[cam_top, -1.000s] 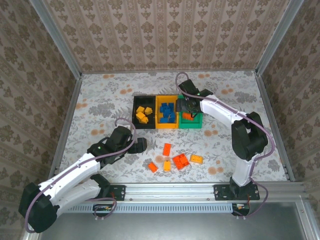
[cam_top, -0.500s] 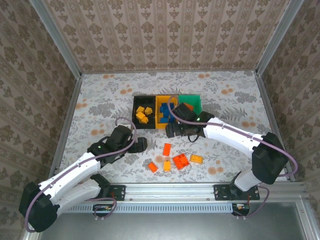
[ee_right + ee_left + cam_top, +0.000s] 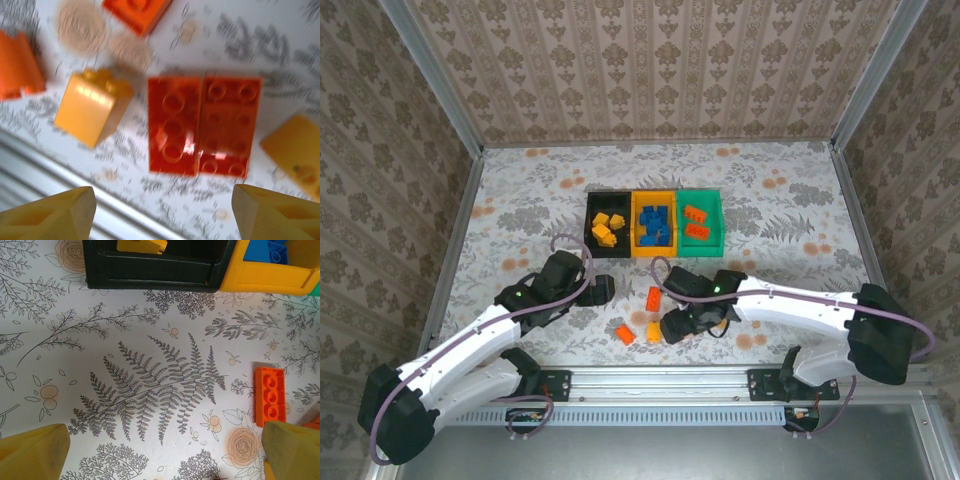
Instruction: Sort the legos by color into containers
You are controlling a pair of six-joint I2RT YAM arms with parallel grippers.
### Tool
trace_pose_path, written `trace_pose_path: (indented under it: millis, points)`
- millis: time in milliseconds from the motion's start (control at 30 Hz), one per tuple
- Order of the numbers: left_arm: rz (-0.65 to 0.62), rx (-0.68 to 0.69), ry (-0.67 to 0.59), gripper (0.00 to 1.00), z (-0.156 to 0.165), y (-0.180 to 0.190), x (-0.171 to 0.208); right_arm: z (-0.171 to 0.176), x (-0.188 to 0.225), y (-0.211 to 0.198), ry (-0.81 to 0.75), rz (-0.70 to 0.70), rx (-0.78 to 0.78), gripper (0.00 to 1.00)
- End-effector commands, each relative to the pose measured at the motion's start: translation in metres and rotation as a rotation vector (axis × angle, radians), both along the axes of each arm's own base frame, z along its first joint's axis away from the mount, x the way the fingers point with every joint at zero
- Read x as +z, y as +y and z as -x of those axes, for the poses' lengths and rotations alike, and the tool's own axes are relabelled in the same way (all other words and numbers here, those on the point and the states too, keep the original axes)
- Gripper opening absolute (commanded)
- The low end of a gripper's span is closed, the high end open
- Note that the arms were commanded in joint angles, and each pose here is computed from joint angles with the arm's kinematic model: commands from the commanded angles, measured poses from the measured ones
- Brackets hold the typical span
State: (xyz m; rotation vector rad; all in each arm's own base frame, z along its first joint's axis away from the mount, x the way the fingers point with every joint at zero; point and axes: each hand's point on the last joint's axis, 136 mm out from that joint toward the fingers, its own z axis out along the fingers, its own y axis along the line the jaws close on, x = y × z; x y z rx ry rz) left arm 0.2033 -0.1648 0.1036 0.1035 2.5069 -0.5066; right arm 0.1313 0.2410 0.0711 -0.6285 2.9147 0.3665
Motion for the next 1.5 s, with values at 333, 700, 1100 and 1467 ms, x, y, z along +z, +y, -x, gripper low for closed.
trace_pose_path:
  millis: [333, 700, 1100, 1467]
  points:
    - [-0.015, 0.002, 0.021, 1.00, 0.002, 0.006, -0.003, 0.023, -0.044, 0.000, 0.100, 0.122, 0.023, 0.71]
    - [-0.006, 0.014, 0.013, 1.00, 0.003, 0.011, 0.000, -0.029, -0.046, 0.010, -0.050, 0.206, 0.031, 0.67]
    - [-0.003, 0.014, 0.018, 1.00, 0.004, 0.011, -0.003, -0.024, -0.053, -0.011, -0.050, 0.278, 0.024, 0.46]
    - [0.019, 0.007, -0.015, 1.00, -0.003, 0.005, 0.008, -0.069, 0.032, -0.035, -0.251, 0.124, -0.133, 0.32]
